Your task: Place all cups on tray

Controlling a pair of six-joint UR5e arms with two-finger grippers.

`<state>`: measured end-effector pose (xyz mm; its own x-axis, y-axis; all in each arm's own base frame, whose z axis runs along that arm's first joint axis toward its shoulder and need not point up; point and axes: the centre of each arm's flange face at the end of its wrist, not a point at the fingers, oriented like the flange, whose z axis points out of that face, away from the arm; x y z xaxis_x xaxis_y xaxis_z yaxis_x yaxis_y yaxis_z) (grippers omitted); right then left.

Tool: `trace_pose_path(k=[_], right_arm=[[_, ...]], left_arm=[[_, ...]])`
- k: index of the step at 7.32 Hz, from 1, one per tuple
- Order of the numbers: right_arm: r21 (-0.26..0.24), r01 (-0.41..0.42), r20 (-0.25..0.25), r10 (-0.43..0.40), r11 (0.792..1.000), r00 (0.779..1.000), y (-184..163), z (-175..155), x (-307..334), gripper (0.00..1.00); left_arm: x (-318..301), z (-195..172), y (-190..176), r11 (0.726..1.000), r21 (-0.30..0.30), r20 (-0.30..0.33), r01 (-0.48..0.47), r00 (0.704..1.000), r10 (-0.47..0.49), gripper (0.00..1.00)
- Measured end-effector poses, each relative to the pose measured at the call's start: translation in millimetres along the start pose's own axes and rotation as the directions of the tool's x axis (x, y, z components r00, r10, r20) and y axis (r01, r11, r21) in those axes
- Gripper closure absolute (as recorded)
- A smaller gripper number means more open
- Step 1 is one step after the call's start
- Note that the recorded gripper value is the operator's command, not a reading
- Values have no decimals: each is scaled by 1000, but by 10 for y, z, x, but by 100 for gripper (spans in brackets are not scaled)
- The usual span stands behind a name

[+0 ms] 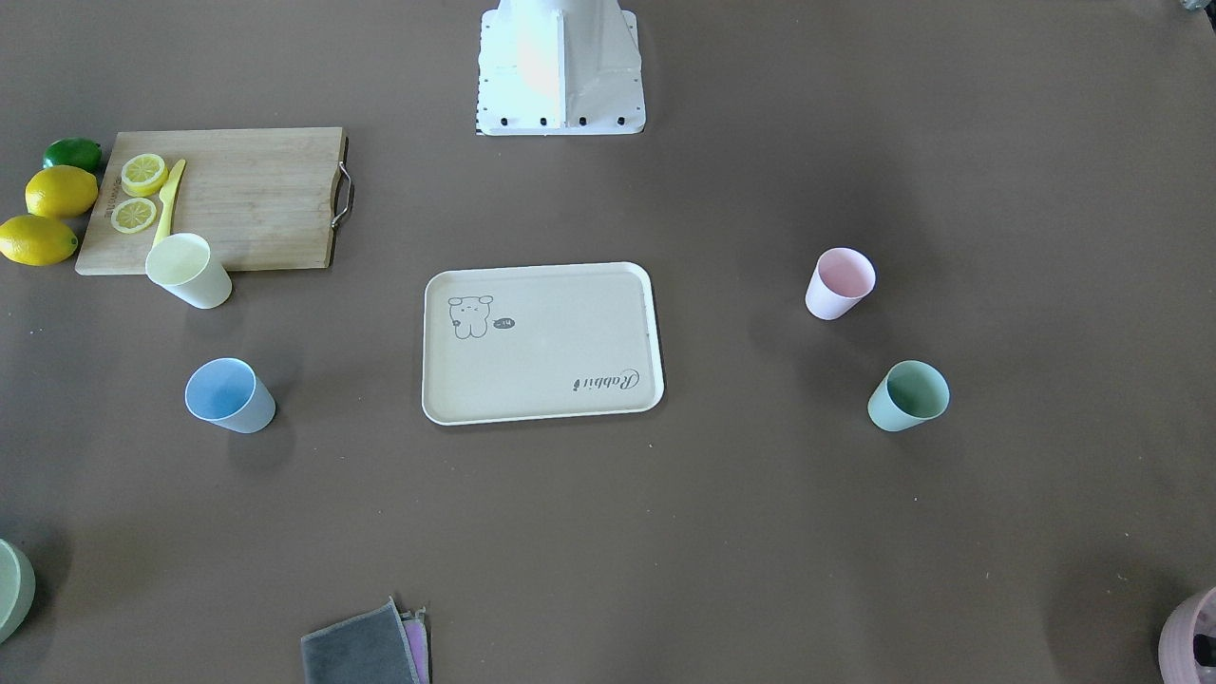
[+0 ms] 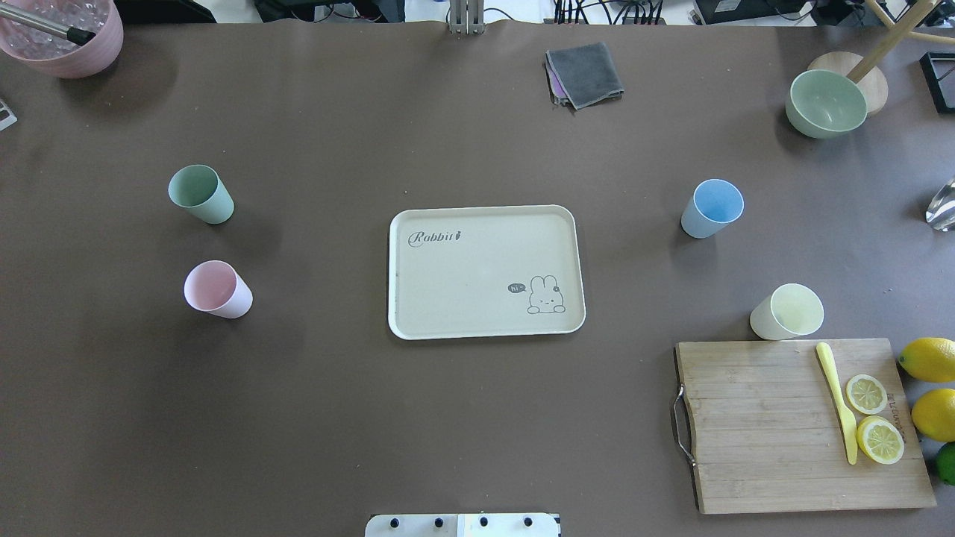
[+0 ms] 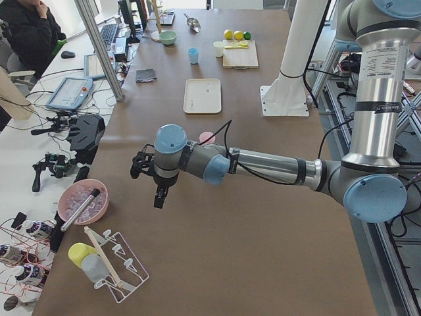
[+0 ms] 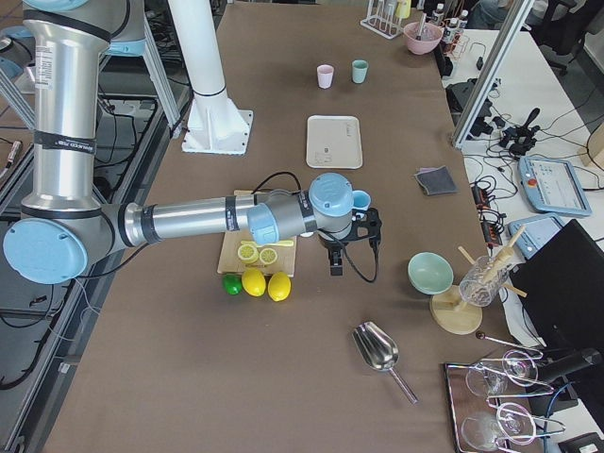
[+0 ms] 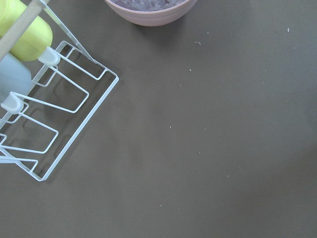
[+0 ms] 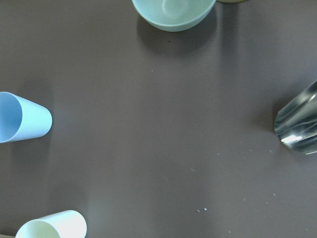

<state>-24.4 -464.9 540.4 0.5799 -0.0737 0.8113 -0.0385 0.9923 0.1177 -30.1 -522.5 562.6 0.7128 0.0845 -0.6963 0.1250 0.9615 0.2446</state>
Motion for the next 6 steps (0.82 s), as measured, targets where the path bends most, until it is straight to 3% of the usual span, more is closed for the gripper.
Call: trace_pose_path(k=[3, 6], right_arm=[[-17, -28, -4, 28, 999, 1000, -39, 713, -981, 0], [-51, -18, -20, 17, 999, 1000, 344, 1279, -1307, 0]], left_arm=[[68, 20, 1, 1000, 5, -16, 27, 1000, -27, 2], [513, 209, 202, 990, -4, -93, 143, 985, -142, 2]])
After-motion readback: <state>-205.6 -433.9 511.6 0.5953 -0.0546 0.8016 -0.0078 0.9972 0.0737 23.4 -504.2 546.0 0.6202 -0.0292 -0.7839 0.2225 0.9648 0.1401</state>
